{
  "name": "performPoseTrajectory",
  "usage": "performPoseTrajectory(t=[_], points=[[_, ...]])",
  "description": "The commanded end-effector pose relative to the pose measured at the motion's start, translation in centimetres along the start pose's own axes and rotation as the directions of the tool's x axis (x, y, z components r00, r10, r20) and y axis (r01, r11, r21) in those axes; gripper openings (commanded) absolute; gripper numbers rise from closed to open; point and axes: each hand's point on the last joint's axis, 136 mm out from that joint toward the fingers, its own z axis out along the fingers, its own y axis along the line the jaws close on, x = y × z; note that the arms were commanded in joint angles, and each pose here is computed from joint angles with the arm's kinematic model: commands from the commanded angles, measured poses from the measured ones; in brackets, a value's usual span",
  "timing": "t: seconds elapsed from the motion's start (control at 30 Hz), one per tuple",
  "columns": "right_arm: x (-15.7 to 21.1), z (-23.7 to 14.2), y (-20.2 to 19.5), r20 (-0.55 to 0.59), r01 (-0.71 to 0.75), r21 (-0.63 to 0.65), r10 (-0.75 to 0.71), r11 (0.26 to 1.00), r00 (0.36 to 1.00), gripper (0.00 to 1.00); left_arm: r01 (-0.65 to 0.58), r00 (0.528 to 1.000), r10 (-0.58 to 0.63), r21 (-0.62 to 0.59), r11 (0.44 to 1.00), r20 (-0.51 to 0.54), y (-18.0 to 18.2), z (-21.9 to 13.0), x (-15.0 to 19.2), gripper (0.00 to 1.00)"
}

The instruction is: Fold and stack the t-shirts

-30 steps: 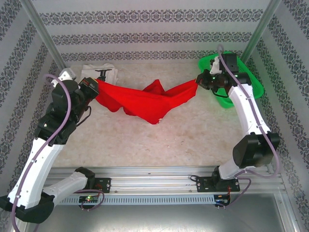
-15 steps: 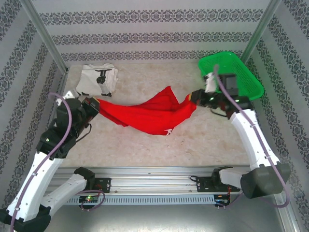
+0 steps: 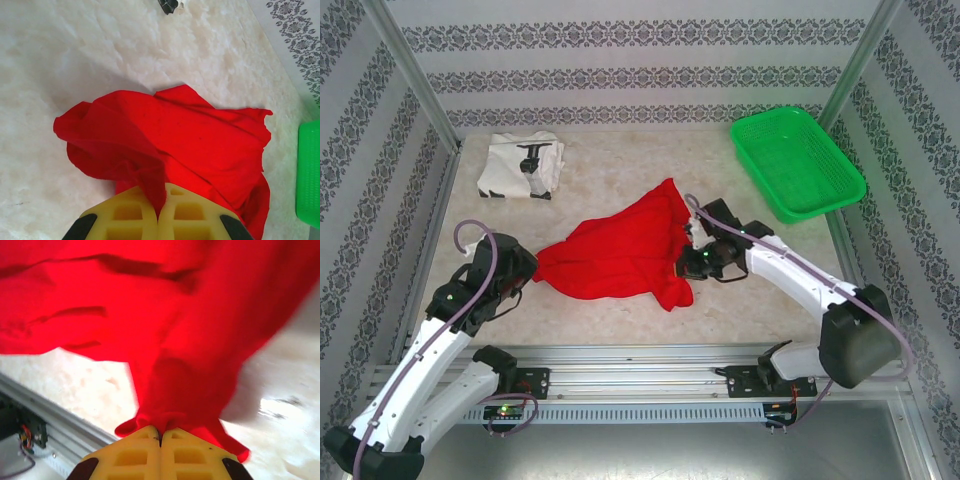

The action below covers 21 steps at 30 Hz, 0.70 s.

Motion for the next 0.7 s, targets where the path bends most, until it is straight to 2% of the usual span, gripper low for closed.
performPoseTrajectory(t=[0.0,0.13,0.23,0.3,0.43,0.5,0.6,0.67], points=[[2.0,-0.9,-3.7,0.010,-0.143,0.065,0.142,0.988,0.990,0.00,0.022,1.000,-0.022,-0.012,1.000,-0.015,0.8,0.4,0.5,0.00],[3.4,-0.3,-3.3,-0.027,-0.148,0.007,0.148,0.989,0.989,0.01,0.028,0.999,-0.029,-0.021,0.999,-0.021,1.4,1.0,0.9,0.00],[2.3,-0.6,-2.3,-0.002,-0.132,-0.033,0.132,0.991,0.991,0.01,0.024,0.999,-0.024,-0.002,1.000,-0.030,0.8,1.7,1.1,0.00],[0.6,-1.5,0.1,0.024,-0.101,-0.105,0.104,0.989,0.994,0.01,0.016,0.999,-0.015,0.008,1.000,-0.041,0.3,2.2,1.2,0.00],[-0.4,-2.7,5.9,-0.006,0.008,-0.182,-0.010,0.983,1.000,0.00,-0.023,0.999,0.023,0.005,1.000,-0.041,-0.7,2.7,0.8,0.00],[0.1,-2.1,8.7,-0.046,0.039,-0.227,-0.050,0.973,0.998,0.01,-0.025,0.999,0.025,0.004,1.000,-0.031,-0.8,3.0,0.5,0.00],[2.3,0.2,10.2,-0.151,0.080,-0.206,-0.112,0.975,0.982,0.02,-0.028,0.999,0.028,0.000,1.000,-0.037,-0.7,3.5,0.6,0.00],[4.0,2.1,9.7,-0.226,0.087,-0.168,-0.124,0.982,0.966,0.11,-0.032,0.999,0.031,-0.008,0.999,-0.040,-0.4,3.6,0.7,0.00]])
